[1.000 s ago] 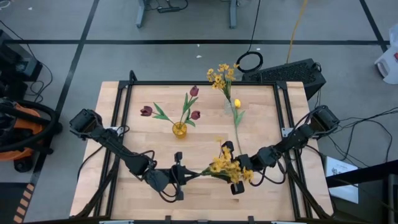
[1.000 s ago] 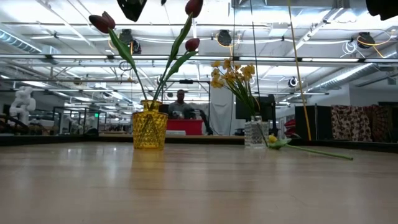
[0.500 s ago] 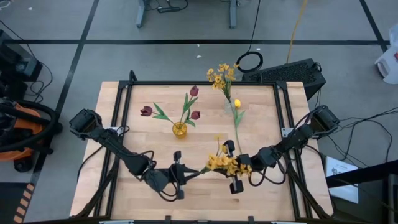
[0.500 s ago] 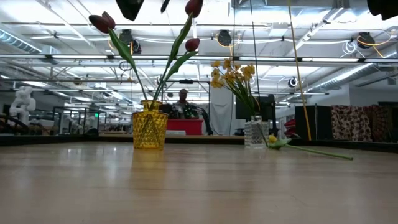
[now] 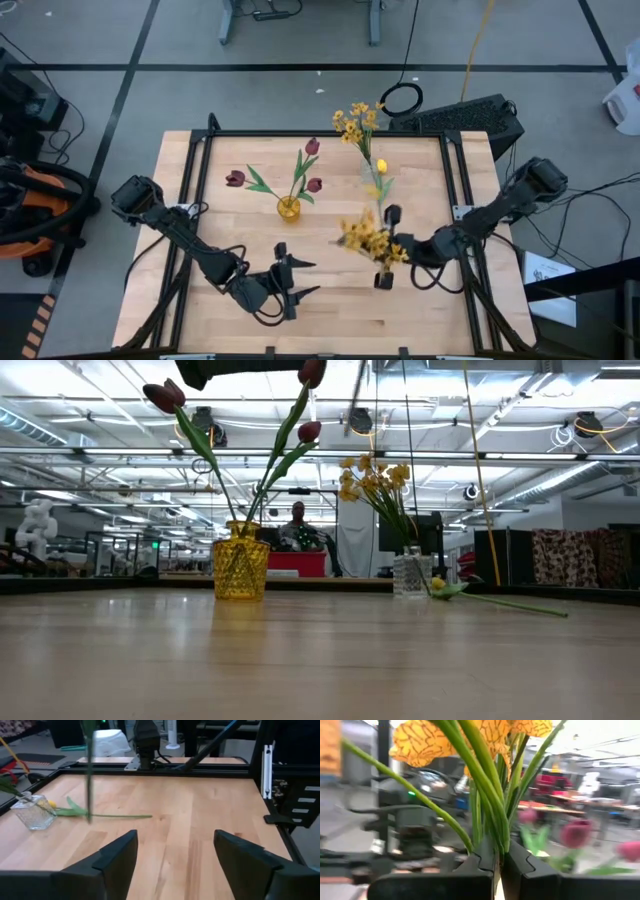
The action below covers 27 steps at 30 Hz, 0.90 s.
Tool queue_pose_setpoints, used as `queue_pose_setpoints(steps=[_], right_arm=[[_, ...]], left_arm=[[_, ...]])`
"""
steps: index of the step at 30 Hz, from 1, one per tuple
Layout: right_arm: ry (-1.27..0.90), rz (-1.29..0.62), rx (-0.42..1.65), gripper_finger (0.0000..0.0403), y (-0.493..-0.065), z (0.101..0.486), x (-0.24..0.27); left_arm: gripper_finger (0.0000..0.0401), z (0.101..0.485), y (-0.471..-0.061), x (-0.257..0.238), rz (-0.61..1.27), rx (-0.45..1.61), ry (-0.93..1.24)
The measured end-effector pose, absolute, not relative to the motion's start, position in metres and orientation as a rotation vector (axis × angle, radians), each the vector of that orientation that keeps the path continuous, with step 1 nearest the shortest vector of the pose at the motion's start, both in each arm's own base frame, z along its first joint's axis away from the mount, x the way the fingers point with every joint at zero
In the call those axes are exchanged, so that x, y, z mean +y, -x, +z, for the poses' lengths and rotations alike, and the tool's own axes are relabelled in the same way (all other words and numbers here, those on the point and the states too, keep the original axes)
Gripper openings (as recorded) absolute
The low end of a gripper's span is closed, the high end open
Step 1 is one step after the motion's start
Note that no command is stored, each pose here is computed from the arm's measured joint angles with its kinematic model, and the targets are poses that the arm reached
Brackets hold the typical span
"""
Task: Sort flowers into vase by color
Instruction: Put the yellow flowers into the transparent vase
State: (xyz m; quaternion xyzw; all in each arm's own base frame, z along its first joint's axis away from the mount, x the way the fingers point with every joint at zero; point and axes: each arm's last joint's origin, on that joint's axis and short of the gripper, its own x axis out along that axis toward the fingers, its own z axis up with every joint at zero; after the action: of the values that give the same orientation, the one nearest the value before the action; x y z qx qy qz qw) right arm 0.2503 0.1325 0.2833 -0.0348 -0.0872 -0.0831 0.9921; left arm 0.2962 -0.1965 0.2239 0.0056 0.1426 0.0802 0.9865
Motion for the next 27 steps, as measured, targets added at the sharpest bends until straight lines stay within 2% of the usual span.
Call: queue_pose_setpoints(steps=[10,17,27], right_arm=[[0.180,-0.380,-0.126,0.0000,-0.218,0.307,0.088],[0.104,-0.398,-0.228,0.0000,-0.191,0.273,0.048],[0.080,-0.590,-0.284,0.0000,-0.170,0.227,0.006]], left_arm=[[0.0276,0.223,-0.296,-0.196,0.170,0.287,0.049],[0.0276,0.223,-0.296,-0.196,0.173,0.289,0.064],[0.0276,0.214,-0.306,-0.186,0.213,0.305,0.056]])
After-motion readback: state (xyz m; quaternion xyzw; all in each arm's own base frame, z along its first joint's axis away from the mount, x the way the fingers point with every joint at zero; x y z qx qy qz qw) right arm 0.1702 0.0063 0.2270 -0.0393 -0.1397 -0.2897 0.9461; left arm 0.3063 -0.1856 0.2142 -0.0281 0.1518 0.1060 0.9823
